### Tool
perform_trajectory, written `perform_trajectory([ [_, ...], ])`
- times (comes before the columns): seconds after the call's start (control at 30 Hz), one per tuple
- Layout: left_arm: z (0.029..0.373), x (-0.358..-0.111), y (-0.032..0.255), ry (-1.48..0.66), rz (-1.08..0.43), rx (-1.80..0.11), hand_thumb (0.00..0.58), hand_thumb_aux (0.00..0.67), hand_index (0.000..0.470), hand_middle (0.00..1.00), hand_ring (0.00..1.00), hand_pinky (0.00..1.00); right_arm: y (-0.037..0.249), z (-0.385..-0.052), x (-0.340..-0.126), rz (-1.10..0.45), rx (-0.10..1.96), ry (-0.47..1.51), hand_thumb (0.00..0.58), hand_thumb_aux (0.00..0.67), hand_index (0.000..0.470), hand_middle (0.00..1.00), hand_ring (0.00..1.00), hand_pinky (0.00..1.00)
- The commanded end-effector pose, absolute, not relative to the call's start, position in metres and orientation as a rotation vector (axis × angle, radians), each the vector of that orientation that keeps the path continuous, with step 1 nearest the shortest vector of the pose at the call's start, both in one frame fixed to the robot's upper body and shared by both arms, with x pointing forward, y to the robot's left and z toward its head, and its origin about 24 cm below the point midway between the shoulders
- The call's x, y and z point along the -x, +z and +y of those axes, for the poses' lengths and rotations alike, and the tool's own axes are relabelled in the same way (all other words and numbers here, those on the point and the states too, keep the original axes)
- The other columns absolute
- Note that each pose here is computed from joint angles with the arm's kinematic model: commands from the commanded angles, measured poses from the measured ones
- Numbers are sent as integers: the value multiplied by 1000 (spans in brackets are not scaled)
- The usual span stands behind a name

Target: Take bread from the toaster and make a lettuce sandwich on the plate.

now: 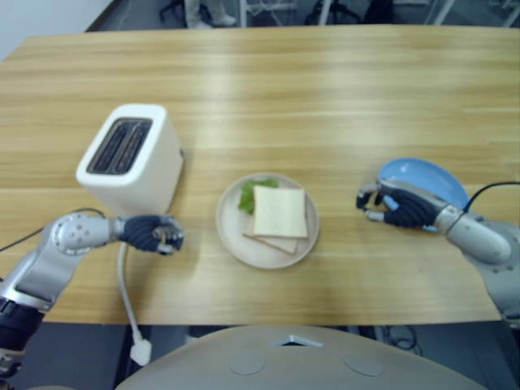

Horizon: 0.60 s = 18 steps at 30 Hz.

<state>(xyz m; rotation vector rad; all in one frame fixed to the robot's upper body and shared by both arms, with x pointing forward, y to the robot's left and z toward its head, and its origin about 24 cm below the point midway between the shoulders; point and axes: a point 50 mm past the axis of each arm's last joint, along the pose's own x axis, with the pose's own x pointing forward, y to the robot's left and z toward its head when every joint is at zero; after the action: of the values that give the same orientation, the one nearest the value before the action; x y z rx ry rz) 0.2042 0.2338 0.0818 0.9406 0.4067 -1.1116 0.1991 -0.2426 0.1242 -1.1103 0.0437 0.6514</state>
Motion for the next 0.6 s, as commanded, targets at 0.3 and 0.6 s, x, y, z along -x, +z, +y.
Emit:
perform_trajectory([
  [0.3,197,-183,44,-1327,477,-870,580,670,460,1000,1000,1000,87,-212,-175,214,973,942,580,670,460,1000,1000,1000],
  [0.6,175,-187,25,-1389,454,-856,580,670,460,1000,1000,1000,55,-187,-183,245,964,1085,580,670,460,1000,1000,1000],
])
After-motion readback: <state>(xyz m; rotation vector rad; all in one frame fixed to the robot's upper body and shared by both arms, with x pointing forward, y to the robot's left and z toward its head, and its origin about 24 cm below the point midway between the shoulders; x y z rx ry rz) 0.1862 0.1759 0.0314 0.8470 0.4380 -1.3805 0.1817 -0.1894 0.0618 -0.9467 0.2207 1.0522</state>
